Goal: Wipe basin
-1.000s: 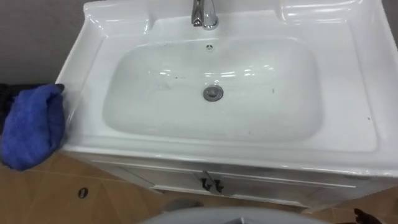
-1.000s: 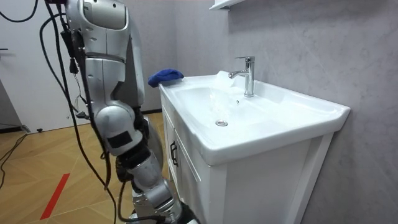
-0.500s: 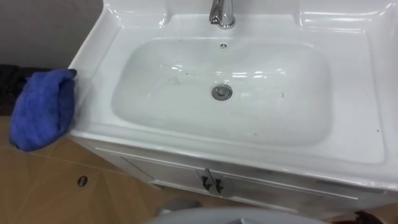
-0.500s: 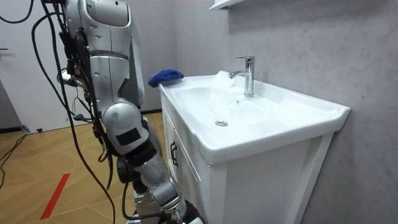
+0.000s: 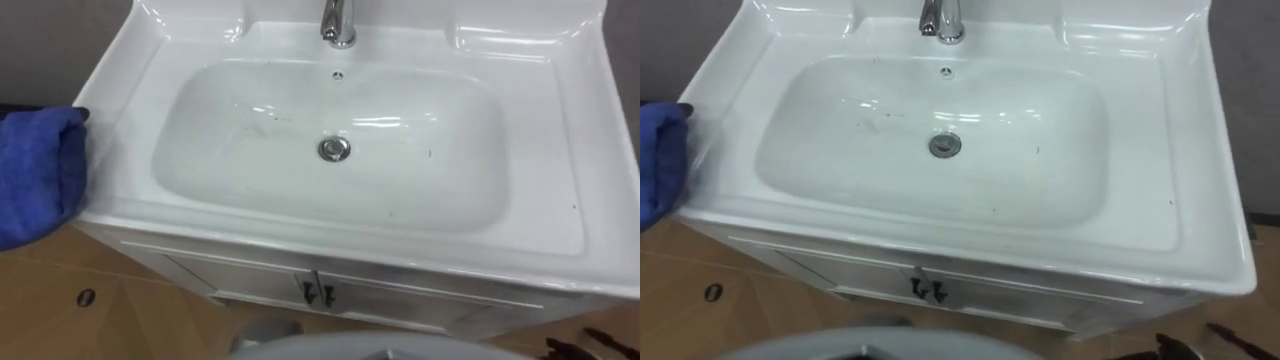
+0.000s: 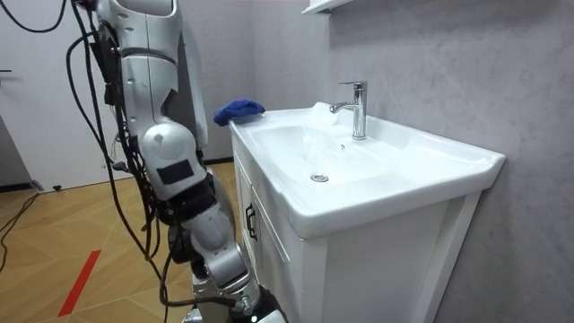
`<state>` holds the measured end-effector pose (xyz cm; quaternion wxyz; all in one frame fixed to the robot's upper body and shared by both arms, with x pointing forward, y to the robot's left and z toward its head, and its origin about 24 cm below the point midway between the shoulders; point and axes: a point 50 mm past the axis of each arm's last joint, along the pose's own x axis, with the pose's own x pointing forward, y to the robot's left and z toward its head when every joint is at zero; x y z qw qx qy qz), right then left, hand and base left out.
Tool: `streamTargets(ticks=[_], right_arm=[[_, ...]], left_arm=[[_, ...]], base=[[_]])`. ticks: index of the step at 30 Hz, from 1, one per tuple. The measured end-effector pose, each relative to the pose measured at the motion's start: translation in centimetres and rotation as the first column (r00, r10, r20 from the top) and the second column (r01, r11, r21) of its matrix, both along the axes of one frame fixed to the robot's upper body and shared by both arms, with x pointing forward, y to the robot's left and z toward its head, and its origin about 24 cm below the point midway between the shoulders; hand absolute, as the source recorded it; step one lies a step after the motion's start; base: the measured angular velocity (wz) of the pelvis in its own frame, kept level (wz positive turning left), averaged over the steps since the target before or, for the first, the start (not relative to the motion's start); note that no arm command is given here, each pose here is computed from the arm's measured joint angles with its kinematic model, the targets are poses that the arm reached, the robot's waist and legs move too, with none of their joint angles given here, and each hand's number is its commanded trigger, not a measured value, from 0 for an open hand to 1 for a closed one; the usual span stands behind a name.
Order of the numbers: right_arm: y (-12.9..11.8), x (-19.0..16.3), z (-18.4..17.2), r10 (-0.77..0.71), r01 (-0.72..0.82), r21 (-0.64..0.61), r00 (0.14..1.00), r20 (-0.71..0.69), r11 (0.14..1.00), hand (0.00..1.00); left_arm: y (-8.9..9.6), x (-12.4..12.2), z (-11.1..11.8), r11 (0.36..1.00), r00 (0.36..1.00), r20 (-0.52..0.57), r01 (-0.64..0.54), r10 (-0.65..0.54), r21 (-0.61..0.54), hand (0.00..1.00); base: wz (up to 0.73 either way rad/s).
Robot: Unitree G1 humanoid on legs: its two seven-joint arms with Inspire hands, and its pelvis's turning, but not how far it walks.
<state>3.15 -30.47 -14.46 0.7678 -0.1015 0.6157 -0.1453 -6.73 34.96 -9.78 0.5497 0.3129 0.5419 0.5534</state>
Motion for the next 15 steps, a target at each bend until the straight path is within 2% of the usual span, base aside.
streamTargets(ticks=[5, 7, 15], right_arm=[[1.0, 3.0, -0.1, 0.092, -0.093, 0.022, 0.995, 0.041, 0.995, 0.0], [1.1, 3.1, -0.2, 0.103, -0.104, 0.031, 0.994, 0.027, 0.994, 0.0], [2.6, 3.1, -0.7, 0.16, -0.16, 0.089, 0.987, 0.003, 0.983, 0.0]], left_arm=[[-1.0, 3.6, -1.3, 0.984, 0.987, 0.054, 0.156, -0.151, -0.086, 0.0], [-1.4, 4.5, -1.6, 0.972, 0.977, 0.075, 0.205, -0.198, -0.115, 0.0], [-2.6, 5.6, -2.6, 0.928, 0.959, 0.122, 0.28, -0.257, -0.245, 0.0]], base=[[0.0], [-0.03], [-0.12]])
